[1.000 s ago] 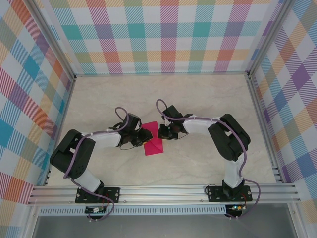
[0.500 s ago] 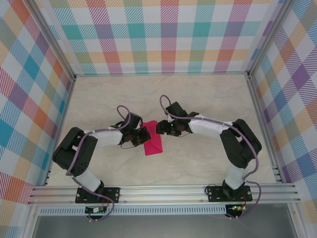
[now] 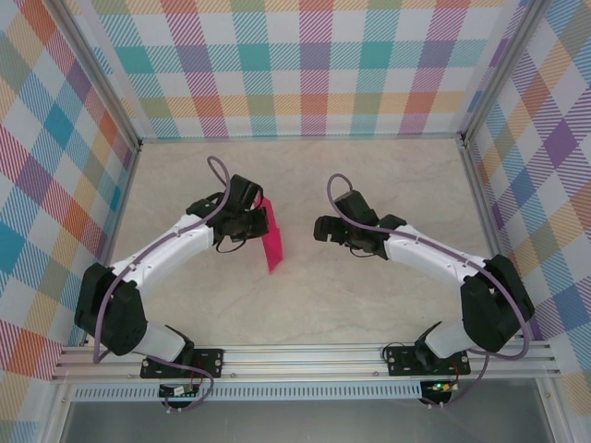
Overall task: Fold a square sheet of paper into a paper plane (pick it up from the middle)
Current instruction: Turn over the paper at the center of the table.
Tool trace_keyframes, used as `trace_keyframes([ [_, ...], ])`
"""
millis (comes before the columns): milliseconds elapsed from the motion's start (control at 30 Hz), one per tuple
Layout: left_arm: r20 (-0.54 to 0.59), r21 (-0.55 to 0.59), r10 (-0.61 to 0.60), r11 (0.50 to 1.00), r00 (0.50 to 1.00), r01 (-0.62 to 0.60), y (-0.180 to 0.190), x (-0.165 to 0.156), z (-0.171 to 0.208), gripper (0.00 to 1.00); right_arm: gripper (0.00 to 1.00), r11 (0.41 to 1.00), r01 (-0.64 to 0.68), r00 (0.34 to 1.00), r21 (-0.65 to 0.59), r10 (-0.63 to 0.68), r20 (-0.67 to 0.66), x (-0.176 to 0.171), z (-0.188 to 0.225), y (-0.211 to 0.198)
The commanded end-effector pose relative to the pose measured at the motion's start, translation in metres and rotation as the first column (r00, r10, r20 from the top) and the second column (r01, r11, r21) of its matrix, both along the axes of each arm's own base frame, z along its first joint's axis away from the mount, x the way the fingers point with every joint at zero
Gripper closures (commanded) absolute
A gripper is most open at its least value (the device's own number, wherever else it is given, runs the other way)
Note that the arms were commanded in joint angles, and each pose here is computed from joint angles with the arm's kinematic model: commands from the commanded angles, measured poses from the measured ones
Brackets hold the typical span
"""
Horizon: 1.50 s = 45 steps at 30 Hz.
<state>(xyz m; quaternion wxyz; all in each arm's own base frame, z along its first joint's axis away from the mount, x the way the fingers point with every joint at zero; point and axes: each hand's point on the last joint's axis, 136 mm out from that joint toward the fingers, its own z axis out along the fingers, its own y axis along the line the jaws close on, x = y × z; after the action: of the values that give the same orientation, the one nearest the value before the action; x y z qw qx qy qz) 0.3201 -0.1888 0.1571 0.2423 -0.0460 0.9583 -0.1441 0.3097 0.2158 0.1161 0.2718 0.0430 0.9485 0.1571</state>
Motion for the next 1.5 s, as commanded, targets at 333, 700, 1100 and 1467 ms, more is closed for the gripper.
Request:
trace_keyframes([
  [333, 0.124, 0.680, 0.000, 0.729, 0.992, -0.085, 0.059, 0.018, 0.031, 0.95, 0.02, 0.973, 0.225, 0.970, -0.056, -0.229, -0.078, -0.014, -0.023, -0.063],
  [700, 0.018, 0.774, -0.102, 0.631, 0.995, 0.051, -0.002, 0.028, -0.049, 0.95, 0.02, 0.933, 0.348, 0.930, -0.090, -0.356, -0.097, -0.035, -0.022, -0.107],
  [1100, -0.103, 0.613, -0.197, 0.759, 0.975, 0.218, -0.075, -0.012, -0.113, 0.91, 0.01, 0.915, 0.392, 0.910, -0.099, -0.401, -0.102, -0.046, -0.023, -0.127],
  [1467, -0.165, 0.456, -0.199, 0.853, 0.966, 0.253, -0.091, -0.020, -0.132, 0.68, 0.01, 0.919, 0.387, 0.914, -0.075, -0.393, -0.100, -0.037, -0.011, -0.122],
])
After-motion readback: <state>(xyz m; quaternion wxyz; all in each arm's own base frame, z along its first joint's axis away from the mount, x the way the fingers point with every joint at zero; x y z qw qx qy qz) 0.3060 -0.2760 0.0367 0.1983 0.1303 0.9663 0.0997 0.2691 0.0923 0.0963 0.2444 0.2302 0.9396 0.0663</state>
